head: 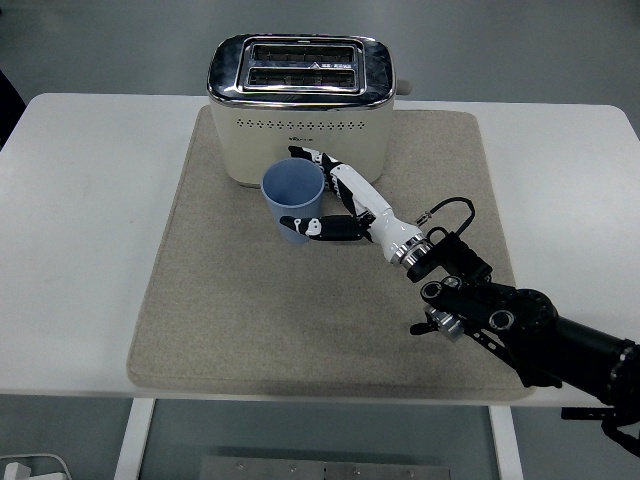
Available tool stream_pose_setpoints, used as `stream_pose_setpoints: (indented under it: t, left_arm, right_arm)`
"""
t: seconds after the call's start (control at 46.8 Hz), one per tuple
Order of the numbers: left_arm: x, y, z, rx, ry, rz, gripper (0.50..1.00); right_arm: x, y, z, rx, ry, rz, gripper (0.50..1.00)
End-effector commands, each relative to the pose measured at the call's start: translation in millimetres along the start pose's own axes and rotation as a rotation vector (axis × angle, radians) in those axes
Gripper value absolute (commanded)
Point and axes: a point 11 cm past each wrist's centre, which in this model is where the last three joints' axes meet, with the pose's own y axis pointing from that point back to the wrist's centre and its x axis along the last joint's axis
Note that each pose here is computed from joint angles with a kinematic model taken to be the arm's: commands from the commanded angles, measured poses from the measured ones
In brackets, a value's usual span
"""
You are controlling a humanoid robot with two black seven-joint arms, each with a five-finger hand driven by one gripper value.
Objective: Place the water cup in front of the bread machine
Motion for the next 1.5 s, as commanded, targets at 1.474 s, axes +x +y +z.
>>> stream_pose_setpoints:
  t: [1.474]
  left_arm:
    - [0, 0, 0, -0.001, 0.000, 0.000, 1.000]
  right_arm:
    - [171.0, 83.2, 27.7, -0.116, -0.015, 0.309, 0.919]
